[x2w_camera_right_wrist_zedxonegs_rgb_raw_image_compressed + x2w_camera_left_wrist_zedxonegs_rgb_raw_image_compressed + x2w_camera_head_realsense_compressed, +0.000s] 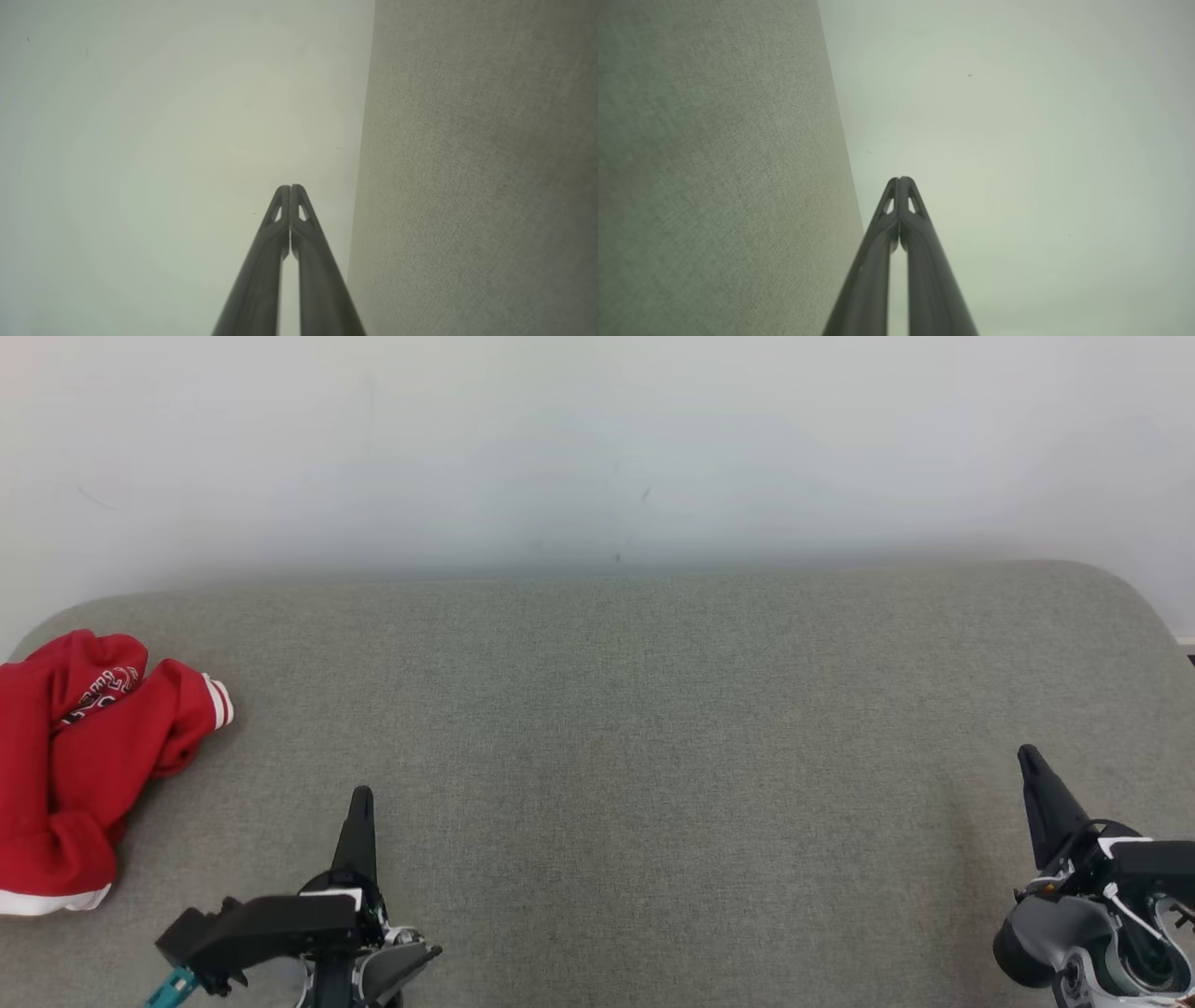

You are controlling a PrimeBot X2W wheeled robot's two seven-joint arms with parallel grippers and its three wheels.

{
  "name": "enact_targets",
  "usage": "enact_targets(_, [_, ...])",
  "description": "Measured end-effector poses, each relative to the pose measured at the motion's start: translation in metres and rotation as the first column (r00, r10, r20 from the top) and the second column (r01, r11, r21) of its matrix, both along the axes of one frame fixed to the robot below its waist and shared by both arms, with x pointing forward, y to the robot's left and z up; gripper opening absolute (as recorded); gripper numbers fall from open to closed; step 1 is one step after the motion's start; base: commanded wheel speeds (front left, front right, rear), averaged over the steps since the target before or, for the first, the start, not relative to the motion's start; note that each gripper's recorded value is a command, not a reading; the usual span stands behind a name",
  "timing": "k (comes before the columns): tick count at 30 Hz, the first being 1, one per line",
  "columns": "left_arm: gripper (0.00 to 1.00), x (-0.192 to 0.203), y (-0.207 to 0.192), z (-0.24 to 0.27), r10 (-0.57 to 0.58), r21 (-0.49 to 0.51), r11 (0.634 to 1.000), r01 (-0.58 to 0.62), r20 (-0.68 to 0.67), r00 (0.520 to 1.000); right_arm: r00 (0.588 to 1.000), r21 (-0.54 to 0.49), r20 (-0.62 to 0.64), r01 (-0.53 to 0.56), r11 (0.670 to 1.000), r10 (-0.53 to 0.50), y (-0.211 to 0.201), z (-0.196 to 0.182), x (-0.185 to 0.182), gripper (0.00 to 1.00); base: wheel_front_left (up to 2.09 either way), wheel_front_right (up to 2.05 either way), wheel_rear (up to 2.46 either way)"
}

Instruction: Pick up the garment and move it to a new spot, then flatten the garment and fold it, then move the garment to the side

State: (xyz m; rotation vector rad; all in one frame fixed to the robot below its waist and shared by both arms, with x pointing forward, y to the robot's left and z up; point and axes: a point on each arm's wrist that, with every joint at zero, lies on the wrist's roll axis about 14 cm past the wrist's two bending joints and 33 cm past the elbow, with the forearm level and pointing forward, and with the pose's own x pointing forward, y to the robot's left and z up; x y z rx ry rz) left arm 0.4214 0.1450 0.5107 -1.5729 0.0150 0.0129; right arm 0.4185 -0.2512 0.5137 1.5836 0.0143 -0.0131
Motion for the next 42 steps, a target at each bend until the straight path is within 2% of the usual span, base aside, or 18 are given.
enact_targets(6, [1.0, -0.012, 0.002, -0.024, 0.007, 0.004, 1.0, -0.007, -0.067, 0.998, 0.997, 0.019, -0.071, 0.006, 1.0, -0.004, 0.005, -0.027, -0.013, 1.0, 0.0, 0.0, 0.0])
enact_targets(14, [1.0, -0.014, 0.008, -0.021, 0.025, 0.034, 0.999, -0.023, -0.05, 0.998, 0.998, -0.022, -0.061, 0.013, 1.0, -0.015, 0.011, -0.023, -0.012, 1.0, 0.0, 0.0, 0.0])
enact_targets(27, [1.0, -0.019, 0.026, -0.018, 0.071, 0.215, 0.974, -0.066, -0.017, 0.997, 0.996, -0.226, -0.079, 0.012, 0.974, -0.03, 0.019, -0.026, -0.018, 1.0, 0.0, 0.0, 0.0])
enact_targets(34, [1.0, -0.023, 0.032, -0.016, 0.075, 0.359, 0.93, -0.072, 0.005, 0.997, 0.996, -0.328, -0.079, 0.008, 0.945, -0.036, 0.023, -0.026, -0.021, 1.0, 0.0, 0.0, 0.0])
enact_targets(42, [1.0, -0.028, 0.032, -0.015, 0.064, 0.517, 0.854, -0.058, 0.007, 0.998, 0.997, -0.482, -0.079, -0.017, 0.876, -0.024, 0.033, -0.025, -0.023, 1.0, 0.0, 0.0, 0.0])
